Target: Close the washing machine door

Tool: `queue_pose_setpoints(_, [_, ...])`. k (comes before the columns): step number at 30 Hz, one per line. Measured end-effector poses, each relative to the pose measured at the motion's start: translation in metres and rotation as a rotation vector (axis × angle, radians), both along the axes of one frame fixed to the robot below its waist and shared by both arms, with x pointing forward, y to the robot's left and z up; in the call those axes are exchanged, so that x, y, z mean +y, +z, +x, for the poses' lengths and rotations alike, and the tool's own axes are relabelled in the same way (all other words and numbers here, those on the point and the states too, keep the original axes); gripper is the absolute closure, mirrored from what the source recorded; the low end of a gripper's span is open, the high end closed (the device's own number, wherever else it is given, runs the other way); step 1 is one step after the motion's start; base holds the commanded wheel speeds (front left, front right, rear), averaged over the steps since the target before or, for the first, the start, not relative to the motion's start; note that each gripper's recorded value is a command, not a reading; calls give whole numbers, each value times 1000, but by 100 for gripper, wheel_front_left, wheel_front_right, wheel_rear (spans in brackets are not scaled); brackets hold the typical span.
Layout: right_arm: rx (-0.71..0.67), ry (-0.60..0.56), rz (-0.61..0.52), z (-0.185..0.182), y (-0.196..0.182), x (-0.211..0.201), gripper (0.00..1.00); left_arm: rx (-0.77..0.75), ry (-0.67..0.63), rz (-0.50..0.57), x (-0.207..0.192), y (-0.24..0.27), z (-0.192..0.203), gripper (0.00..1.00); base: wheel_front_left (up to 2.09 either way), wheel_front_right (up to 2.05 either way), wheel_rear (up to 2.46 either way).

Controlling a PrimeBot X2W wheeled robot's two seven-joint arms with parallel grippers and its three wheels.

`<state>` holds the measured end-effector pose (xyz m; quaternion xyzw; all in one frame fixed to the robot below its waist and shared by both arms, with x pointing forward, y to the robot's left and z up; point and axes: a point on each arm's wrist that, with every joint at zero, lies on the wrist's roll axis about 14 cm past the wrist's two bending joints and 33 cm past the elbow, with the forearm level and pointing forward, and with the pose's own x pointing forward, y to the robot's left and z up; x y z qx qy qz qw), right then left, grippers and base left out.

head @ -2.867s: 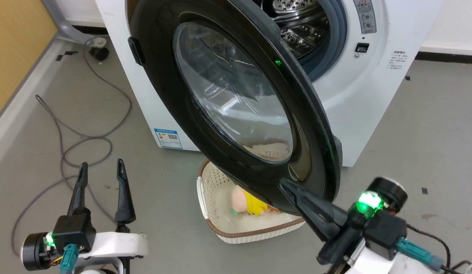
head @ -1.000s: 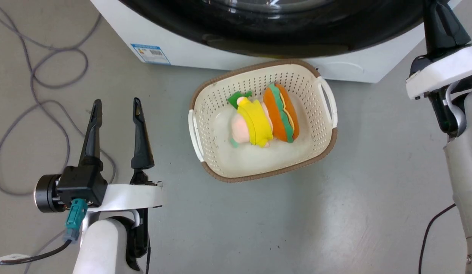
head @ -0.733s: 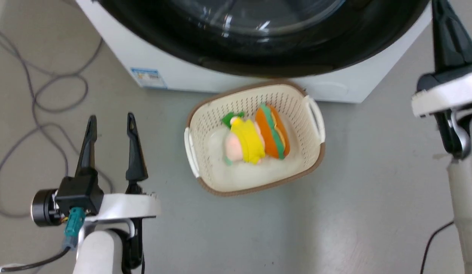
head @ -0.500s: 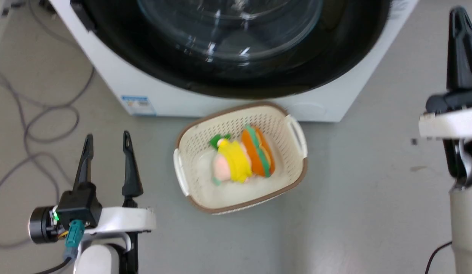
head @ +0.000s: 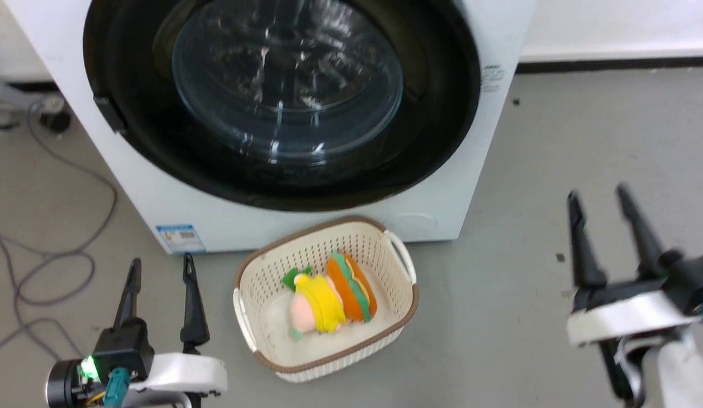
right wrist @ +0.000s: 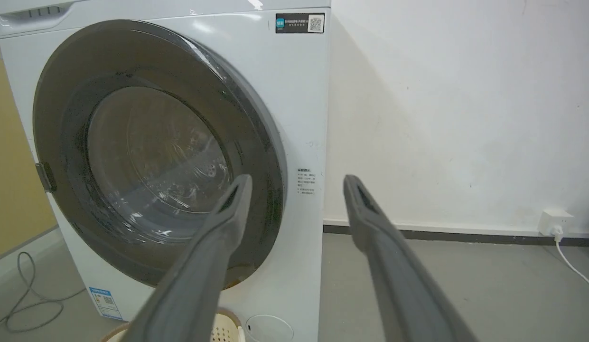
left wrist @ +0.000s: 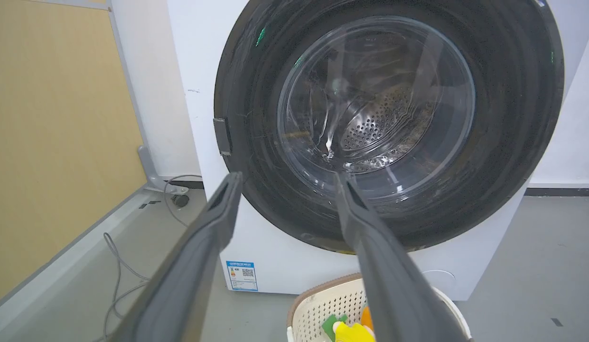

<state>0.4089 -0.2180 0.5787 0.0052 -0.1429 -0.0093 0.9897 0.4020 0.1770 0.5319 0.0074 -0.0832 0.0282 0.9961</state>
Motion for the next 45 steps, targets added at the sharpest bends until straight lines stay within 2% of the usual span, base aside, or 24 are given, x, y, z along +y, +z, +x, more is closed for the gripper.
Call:
queue_pose_setpoints(10, [112, 31, 38, -42, -40, 15, 0, 7, -7, 13, 0, 0, -23, 0, 0, 0, 0])
queue_pose_setpoints(16, [124, 66, 79, -56, -47, 28, 0, 17, 4, 13, 5, -3, -32, 0, 0, 0, 0])
queue_pose_setpoints(17, [118, 73, 78, -57, -45, 30, 100, 20, 4, 13, 6, -4, -33, 100, 0, 0, 0])
queue_pose_setpoints(45, [146, 93, 60, -52, -45, 37, 100, 63, -2, 9, 6, -10, -35, 100, 0, 0, 0])
